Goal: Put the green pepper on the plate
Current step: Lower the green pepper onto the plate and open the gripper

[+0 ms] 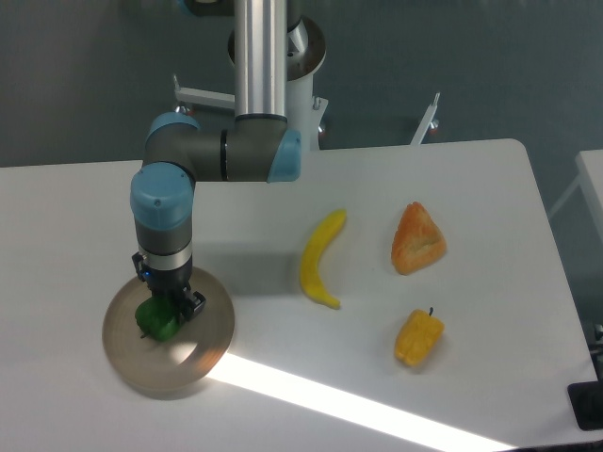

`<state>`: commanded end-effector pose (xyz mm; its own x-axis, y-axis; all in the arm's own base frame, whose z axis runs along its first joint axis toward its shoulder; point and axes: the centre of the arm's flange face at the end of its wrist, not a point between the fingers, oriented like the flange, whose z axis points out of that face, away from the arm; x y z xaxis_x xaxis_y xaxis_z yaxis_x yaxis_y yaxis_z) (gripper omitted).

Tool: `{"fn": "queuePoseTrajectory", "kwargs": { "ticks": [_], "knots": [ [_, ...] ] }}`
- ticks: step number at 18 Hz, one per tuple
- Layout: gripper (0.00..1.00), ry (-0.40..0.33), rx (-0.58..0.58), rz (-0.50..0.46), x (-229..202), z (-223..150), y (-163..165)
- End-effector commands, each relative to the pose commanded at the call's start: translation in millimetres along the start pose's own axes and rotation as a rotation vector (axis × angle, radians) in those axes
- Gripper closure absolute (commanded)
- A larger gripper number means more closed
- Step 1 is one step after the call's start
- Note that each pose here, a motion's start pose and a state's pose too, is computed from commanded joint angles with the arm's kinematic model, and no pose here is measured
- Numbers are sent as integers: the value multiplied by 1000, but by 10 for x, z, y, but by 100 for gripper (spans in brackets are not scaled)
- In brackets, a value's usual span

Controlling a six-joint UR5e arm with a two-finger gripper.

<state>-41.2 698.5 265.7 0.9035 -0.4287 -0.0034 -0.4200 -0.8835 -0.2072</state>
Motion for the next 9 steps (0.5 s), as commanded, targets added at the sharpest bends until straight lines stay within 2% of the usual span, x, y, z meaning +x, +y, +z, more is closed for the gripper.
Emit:
{"fn": "queuePoseTrajectory", "kwargs": {
  "ticks": [2,3,6,9],
  "knots": [
    [58,1,-1,1,3,6,4],
    [54,2,-2,0,3,8,6],
    [29,1,-3,-2,2,8,7],
    [16,-4,2,1,7,-45,2]
  ]
}}
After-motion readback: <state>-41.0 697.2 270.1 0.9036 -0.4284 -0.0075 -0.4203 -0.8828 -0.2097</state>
